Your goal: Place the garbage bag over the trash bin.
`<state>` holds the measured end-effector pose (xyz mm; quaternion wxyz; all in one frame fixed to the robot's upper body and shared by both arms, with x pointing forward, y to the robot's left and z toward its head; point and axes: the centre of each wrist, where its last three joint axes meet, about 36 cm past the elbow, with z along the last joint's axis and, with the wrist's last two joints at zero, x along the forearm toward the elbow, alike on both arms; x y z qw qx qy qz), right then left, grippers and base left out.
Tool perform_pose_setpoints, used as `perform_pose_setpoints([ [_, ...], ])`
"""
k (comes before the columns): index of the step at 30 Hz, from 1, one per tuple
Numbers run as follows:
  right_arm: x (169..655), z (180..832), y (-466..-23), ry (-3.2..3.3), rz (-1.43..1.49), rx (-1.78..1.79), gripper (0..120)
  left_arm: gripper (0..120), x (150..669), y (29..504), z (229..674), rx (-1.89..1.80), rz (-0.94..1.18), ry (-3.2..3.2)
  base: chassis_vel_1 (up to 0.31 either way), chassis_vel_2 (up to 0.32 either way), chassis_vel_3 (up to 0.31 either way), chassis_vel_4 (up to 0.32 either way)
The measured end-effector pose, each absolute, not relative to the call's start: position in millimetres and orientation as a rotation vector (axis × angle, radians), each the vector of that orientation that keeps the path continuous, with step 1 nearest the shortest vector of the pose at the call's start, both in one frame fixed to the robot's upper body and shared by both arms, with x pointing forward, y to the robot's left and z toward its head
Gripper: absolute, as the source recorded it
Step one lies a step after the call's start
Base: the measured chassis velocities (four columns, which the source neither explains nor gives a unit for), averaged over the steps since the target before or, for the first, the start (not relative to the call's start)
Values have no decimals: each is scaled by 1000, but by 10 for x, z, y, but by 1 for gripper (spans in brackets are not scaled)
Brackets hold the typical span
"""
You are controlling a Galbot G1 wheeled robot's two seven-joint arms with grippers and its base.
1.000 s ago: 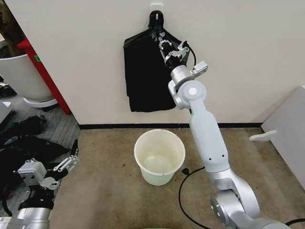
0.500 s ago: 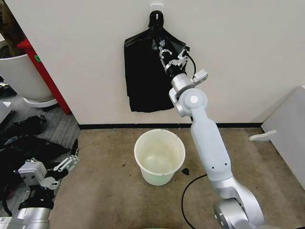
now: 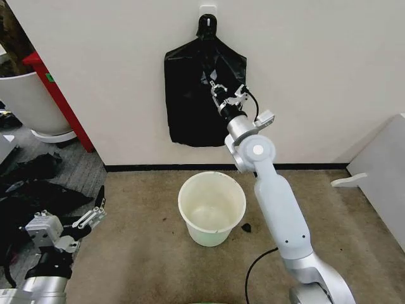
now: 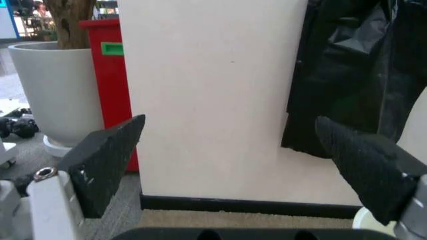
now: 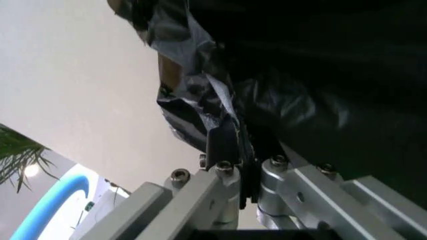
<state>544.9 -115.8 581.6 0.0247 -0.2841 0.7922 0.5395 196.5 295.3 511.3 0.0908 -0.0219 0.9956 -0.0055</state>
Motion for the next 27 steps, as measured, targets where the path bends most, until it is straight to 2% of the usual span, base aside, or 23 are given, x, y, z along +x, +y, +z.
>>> perform_pose_setpoints([
  [27,4575,5176,-1211,2526,1753,-833,0,100,1992,2942,5121,-49,-20,2938,0,0,0,0],
])
